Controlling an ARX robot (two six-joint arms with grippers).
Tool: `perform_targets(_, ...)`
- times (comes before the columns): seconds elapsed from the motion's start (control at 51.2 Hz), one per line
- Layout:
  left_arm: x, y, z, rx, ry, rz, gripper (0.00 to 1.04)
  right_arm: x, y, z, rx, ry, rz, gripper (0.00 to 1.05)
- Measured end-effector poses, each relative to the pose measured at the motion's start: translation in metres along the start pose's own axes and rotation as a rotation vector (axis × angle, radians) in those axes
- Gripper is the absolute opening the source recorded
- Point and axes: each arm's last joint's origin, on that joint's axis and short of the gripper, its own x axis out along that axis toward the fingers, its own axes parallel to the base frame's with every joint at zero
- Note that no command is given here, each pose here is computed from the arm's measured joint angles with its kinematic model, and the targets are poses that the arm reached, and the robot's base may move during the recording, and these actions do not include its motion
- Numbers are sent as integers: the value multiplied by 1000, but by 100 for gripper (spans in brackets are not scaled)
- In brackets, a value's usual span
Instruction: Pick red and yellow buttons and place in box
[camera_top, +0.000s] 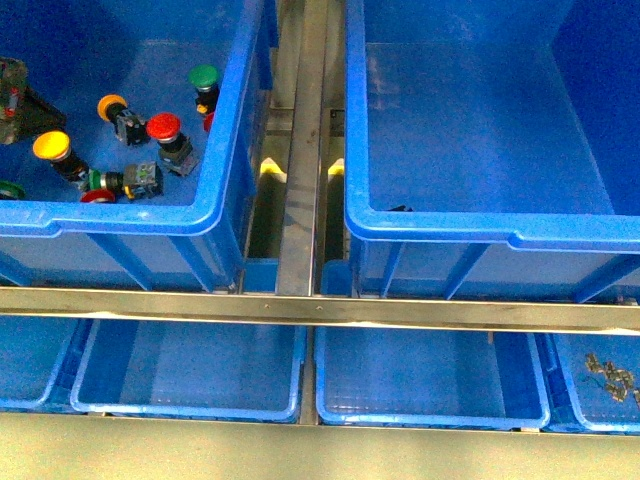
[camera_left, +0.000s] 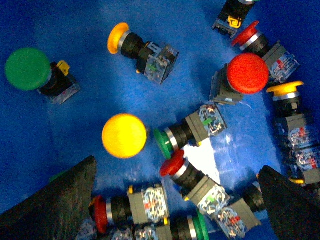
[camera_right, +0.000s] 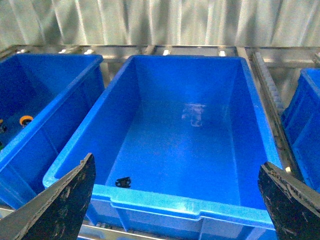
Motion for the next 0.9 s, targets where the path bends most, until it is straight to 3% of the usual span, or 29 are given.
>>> perform_targets(0.469, 68, -25, 24, 73, 24, -153, 97, 0, 0, 0, 0, 0, 0, 98)
perform_targets(0.898, 118, -49, 19, 117, 75, -193, 97, 0, 0, 0, 0, 0, 0, 98)
